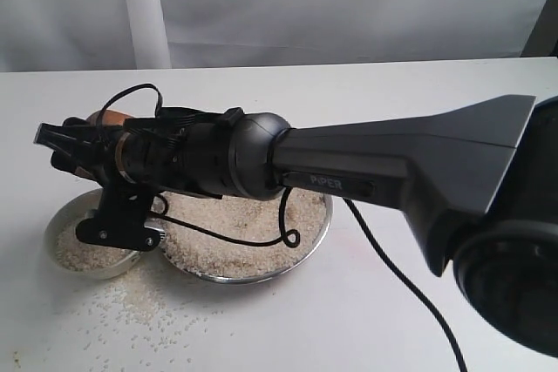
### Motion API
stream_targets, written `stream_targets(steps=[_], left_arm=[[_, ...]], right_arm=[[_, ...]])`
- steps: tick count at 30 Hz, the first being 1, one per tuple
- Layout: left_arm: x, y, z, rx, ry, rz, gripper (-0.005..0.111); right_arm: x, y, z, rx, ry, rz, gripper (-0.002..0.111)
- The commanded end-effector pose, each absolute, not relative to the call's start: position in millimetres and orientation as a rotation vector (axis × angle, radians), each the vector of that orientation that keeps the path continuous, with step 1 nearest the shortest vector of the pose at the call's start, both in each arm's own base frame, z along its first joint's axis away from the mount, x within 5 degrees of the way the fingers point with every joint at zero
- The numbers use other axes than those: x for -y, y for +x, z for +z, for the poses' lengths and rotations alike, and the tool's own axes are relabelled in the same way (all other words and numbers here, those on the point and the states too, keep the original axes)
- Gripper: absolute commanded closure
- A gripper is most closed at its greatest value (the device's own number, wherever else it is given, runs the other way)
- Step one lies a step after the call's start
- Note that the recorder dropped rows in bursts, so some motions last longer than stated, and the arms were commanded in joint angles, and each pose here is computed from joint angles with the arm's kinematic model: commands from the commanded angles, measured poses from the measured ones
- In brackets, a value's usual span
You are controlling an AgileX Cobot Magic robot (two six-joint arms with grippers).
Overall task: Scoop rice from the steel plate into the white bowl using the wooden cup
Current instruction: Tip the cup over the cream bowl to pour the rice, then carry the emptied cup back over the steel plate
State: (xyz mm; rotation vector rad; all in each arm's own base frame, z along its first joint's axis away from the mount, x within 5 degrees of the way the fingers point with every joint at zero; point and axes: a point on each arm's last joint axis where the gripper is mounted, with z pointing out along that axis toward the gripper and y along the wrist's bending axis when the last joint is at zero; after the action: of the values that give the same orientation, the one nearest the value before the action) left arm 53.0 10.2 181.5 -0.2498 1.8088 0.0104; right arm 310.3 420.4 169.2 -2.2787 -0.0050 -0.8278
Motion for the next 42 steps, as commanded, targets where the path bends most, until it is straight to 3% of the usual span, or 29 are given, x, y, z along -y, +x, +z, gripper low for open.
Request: stream_targets(steps=[1,9,14,19,23,29,42], left_arm=[[-10,53,183,-1.797,-0.248,-0.001,0.107],[-10,53,183,-1.797,-0.248,-0.001,0.107],[-10,53,183,-1.797,-0.248,-0.001,0.107],[-10,53,183,-1.797,-0.248,-0.001,0.107],[-10,53,183,-1.797,-0.248,-0.001,0.107],[-10,53,183,-1.797,-0.248,-0.001,0.107],[-10,53,183,-1.797,-0.248,-0.001,0.107]], right_arm=[[-423,309,177,0.047,-2.247,-0.851,0.108],[-424,308,179,-0.356,-2.163,-0.641,0.108],[-406,307,221,-0.965,-1.953,-0.408,0.108],[-353,309,279,-1.271,-1.951,-0.553,0.108],[-304,320,294,-1.507,-2.017,-0.773,0.108],[-288,342,273,-1.558,-2.062,-0.869,0.108],[-303,373,171,-1.369,-2.313,-1.096,0.108]])
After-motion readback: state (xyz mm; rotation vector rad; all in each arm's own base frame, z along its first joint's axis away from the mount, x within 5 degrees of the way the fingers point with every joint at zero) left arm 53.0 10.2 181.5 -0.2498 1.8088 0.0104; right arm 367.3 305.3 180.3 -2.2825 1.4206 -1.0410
